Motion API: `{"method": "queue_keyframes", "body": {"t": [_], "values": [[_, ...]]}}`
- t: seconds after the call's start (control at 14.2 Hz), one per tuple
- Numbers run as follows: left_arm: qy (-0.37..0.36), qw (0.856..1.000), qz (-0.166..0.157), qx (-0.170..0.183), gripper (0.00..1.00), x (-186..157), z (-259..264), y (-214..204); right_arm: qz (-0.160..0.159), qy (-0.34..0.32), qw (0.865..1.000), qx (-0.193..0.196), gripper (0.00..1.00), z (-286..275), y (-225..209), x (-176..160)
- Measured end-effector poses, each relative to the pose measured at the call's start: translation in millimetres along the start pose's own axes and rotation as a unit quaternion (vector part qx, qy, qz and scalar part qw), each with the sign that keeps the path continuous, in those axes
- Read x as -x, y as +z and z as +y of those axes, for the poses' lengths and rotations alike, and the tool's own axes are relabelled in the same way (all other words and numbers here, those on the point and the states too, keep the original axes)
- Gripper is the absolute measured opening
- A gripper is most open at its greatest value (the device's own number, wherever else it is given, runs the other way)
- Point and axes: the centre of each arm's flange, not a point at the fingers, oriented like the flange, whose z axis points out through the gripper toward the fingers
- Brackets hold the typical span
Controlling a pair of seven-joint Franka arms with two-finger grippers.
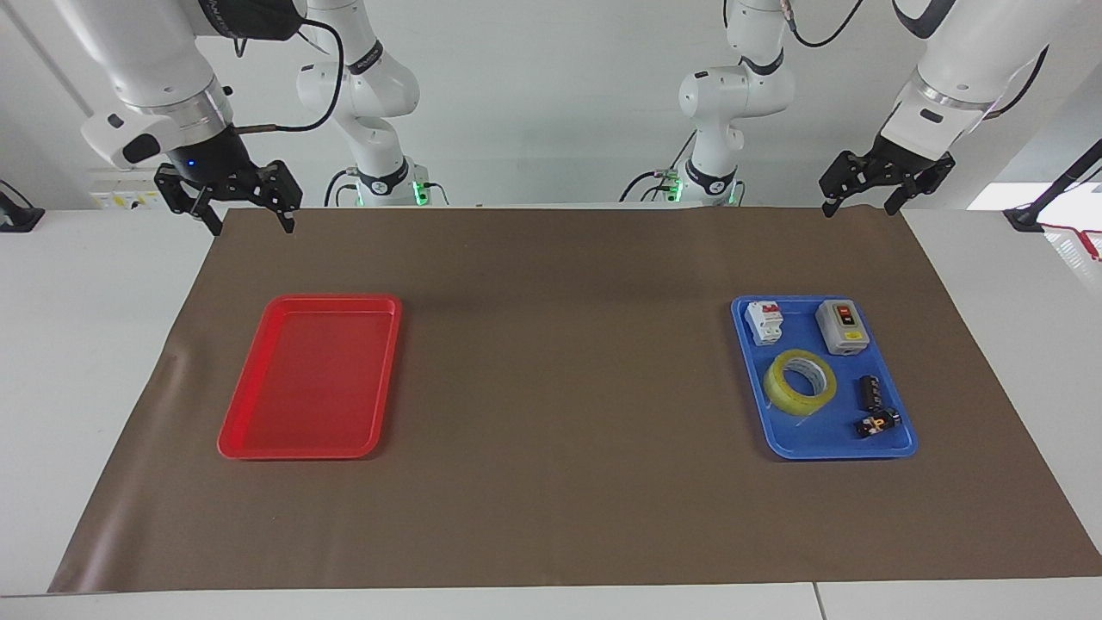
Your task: Place and move tape with both arms
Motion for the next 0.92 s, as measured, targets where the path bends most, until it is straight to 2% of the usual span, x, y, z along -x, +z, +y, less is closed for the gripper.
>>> {"method": "queue_keyframes", "body": {"t": [0.92], "values": [[-0.001, 1.000, 0.000, 0.000, 1.00, 0.0, -0.6, 0.0, 0.008, -0.001, 1.000, 0.000, 1.00, -1.1, -1.3, -1.8]]}}
